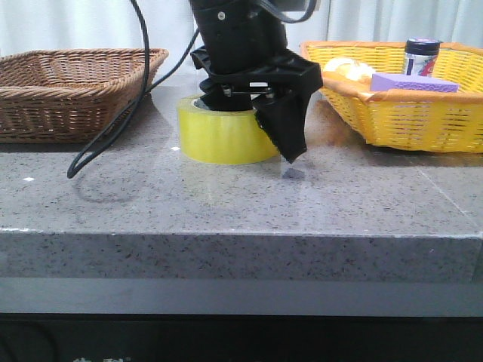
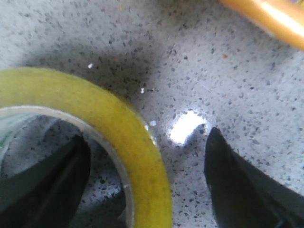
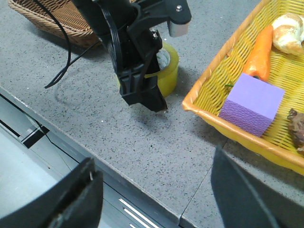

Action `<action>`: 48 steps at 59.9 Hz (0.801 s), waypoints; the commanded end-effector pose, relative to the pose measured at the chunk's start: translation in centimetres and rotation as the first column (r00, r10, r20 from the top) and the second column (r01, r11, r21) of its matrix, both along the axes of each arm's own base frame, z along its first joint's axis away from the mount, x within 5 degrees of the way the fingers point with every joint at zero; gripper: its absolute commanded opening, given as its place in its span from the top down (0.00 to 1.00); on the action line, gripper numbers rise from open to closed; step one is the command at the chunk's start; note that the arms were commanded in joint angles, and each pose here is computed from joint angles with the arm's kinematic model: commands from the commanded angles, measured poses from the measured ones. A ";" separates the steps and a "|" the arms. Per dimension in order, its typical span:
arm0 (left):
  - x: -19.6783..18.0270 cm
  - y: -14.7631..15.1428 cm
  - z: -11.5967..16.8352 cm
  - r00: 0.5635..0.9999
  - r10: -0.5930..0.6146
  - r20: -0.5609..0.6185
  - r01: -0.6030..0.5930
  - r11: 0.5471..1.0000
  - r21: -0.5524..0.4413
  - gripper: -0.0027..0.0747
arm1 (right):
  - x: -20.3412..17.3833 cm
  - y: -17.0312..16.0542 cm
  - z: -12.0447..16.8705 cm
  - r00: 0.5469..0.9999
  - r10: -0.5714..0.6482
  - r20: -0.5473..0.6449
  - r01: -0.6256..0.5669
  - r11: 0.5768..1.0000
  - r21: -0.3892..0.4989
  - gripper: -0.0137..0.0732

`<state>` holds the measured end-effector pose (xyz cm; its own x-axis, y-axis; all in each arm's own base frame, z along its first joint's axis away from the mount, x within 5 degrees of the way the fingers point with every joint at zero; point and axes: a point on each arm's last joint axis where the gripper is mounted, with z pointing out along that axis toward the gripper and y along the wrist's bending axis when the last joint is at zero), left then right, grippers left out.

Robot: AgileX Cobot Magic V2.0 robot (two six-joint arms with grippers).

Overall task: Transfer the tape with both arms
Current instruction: 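Lower the left gripper over the tape roll and grasp it, then lift the tape roll with the left gripper and move it over the brown basket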

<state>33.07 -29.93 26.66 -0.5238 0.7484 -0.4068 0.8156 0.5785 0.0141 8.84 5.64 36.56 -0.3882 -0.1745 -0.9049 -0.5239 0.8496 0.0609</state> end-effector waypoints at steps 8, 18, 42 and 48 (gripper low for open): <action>-0.6 0.1 3.7 0.997 -0.001 0.077 0.007 0.997 -0.080 0.55 | 0.1 0.0 1.3 0.997 -0.009 0.082 0.005 0.999 0.047 0.26; -0.6 0.1 3.7 0.997 -0.001 0.077 0.007 0.997 -0.080 0.75 | 0.1 0.0 1.3 0.997 -0.009 0.082 0.005 0.999 0.047 0.26; -0.4 0.5 4.0 0.994 -0.006 0.107 0.011 0.999 -0.044 0.79 | 0.1 0.0 1.3 0.997 -0.009 0.082 0.005 0.999 0.047 0.26; -0.4 0.8 5.0 0.991 -0.007 0.131 0.011 0.999 -0.030 0.79 | 0.1 0.0 1.3 0.997 -0.009 0.082 0.005 0.999 0.047 0.26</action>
<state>33.12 -29.71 26.95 -0.5119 0.7673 -0.3863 0.8200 0.5704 0.0463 8.84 5.64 36.56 -0.3885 -0.1740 -0.9049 -0.5237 0.8497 0.0615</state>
